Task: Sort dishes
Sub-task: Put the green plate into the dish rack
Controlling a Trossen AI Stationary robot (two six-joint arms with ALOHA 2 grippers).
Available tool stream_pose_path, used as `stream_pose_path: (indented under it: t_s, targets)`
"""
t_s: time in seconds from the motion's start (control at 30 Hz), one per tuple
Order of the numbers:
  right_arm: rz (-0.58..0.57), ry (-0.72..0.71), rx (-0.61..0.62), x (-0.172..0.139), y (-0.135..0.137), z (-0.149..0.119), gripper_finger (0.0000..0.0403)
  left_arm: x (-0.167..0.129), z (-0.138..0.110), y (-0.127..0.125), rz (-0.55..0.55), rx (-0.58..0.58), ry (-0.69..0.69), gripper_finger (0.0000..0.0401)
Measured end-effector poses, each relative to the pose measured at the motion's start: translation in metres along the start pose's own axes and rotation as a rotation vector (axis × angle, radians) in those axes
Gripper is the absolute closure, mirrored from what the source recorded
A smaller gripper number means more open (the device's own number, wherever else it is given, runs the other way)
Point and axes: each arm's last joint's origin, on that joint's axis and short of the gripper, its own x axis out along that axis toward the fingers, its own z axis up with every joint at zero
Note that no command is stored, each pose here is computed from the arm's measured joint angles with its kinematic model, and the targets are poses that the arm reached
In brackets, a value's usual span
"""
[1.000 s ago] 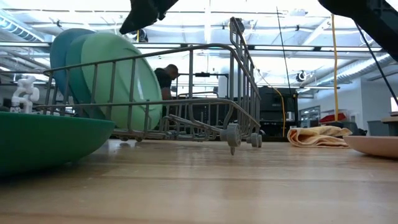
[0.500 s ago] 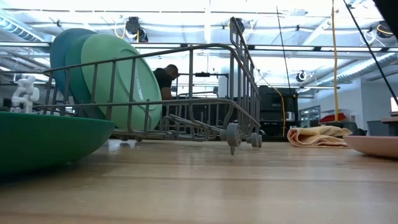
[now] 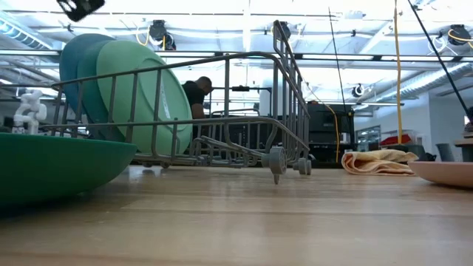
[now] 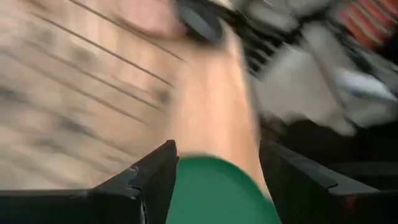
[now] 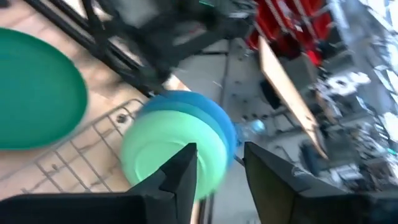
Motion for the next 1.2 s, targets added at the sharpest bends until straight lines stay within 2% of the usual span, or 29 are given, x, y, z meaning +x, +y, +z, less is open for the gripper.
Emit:
stream_pose_path:
  t_s: [0.1,0.27,0.37,0.57,0.8,1.0,1.2]
  targets:
    - [-0.027,0.015,0.024,-0.012,-0.002,0.000,0.0292,0.027,-0.019,-0.022,-0.080,-0.009,0.153,0.0191]
    - [-0.018,0.024,0.046,-0.017,-0.001,-0.002,0.0308,0.066,-0.058,-0.045,-0.040,-0.080,0.406,0.0218]
    - [-0.007,0.027,0.035,-0.020,0.002,-0.001,0.0314,0.088,-0.077,-0.059,-0.088,-0.142,0.477,0.0221]
    - [0.011,0.017,0.047,-0.024,0.008,0.002,0.0322,0.118,-0.112,-0.075,-0.067,-0.198,0.561,0.0221]
    - [-0.001,0.009,0.043,-0.031,0.015,0.007,0.0326,0.137,-0.122,-0.101,-0.040,-0.188,0.635,0.0221]
    - [-0.001,-0.007,0.041,-0.036,0.019,0.011,0.0326,0.154,-0.129,-0.106,0.125,-0.160,0.728,0.0221]
    - [0.012,-0.024,0.045,-0.040,0.024,0.014,0.0326,0.172,-0.138,-0.109,0.226,-0.163,0.769,0.0221]
